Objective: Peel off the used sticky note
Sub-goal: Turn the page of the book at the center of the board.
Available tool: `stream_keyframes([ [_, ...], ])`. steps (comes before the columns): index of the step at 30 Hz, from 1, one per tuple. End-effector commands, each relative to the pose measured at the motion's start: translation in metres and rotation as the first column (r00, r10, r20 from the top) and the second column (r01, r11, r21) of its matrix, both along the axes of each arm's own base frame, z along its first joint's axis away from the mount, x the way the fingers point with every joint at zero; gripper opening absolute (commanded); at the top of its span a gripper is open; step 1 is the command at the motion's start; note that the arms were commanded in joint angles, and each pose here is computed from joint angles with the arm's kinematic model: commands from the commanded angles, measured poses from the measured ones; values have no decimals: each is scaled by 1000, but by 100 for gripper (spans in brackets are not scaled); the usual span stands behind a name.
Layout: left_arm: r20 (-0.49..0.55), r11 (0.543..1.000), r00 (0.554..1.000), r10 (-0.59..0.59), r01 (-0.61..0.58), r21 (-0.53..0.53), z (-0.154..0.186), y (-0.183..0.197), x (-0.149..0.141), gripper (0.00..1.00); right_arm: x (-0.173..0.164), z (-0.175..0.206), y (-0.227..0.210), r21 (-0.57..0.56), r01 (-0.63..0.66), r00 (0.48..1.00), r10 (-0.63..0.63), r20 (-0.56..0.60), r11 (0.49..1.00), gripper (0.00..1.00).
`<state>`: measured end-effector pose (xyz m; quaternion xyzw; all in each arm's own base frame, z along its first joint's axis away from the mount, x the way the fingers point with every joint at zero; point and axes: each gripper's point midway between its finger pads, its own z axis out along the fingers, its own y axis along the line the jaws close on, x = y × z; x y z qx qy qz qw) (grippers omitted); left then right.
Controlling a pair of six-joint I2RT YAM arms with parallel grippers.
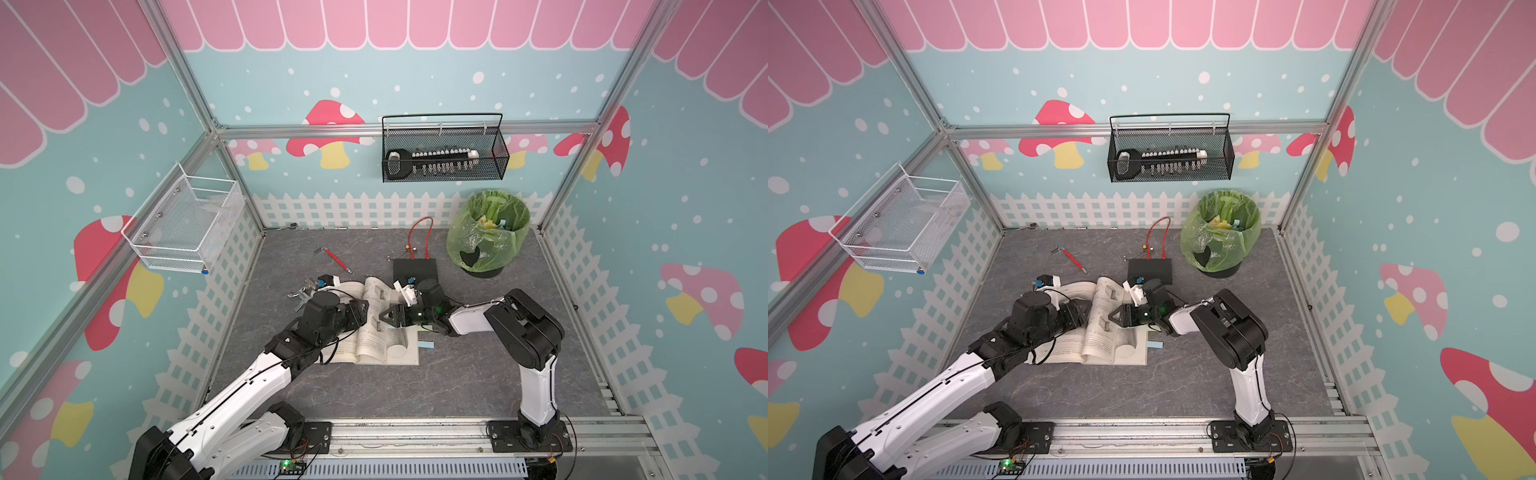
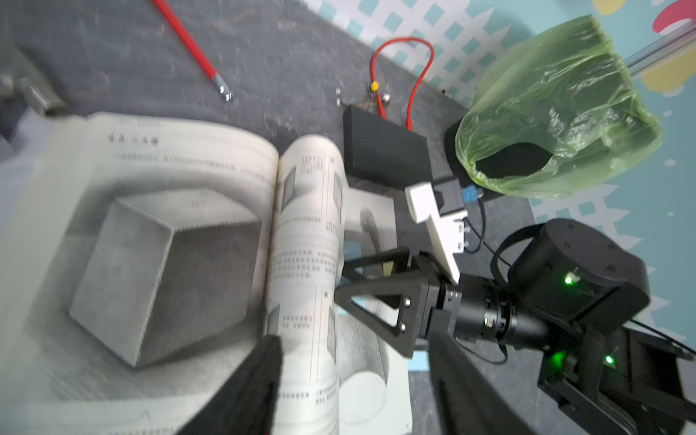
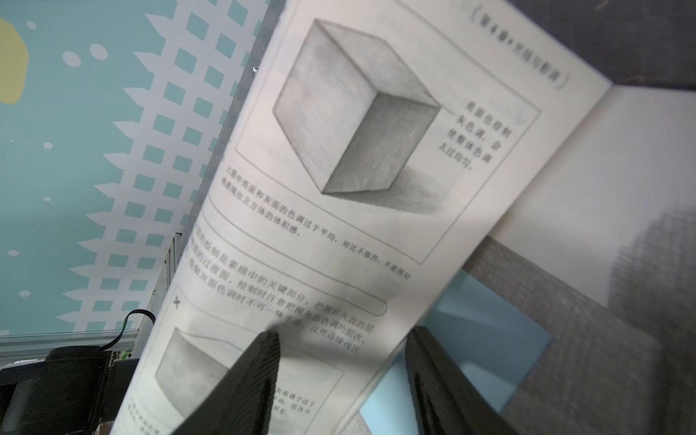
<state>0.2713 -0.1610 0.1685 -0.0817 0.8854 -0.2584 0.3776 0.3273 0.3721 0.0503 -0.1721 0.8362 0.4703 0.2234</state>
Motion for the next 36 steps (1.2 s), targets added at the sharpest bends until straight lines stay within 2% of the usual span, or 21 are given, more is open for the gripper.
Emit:
stream_keyframes([
  [1,-179,1000,984,-9,10,7,-42,4,-37,0,-7,-14,5,-3,-19,999,19,-40,1000,59],
  [7,-258,999,965,-39,41,1,-60,2,-77,0,-3,-9,9,7,-20,999,20,-31,1000,59],
  [8,-257,999,965,-51,52,-1,-59,-2,-83,3,-3,-10,9,7,-20,999,20,-31,1000,59],
  [10,-267,997,961,-71,72,-6,-59,-7,-93,21,-2,-10,9,7,-20,999,20,-31,1000,59],
  [11,-279,997,957,-73,75,-4,-62,-8,-98,25,-2,-12,10,5,-20,999,20,-33,1000,60],
  [14,-314,997,946,-76,79,-4,-73,-13,-111,32,-2,-13,10,8,-21,999,21,-35,1000,59],
  [18,-349,998,936,-44,60,36,-92,-11,-123,34,-2,-14,10,9,-15,999,15,-40,1000,60],
  [25,-327,992,941,82,-46,117,-106,1,-116,39,-3,-16,8,3,-9,999,9,-47,1000,59],
  [32,-232,989,961,150,-148,27,-103,5,-101,39,-2,-15,9,8,-9,999,9,-48,1000,59],
  [36,-201,981,961,189,-192,4,-106,11,-96,43,-3,-16,9,8,-12,999,12,-51,1000,60],
])
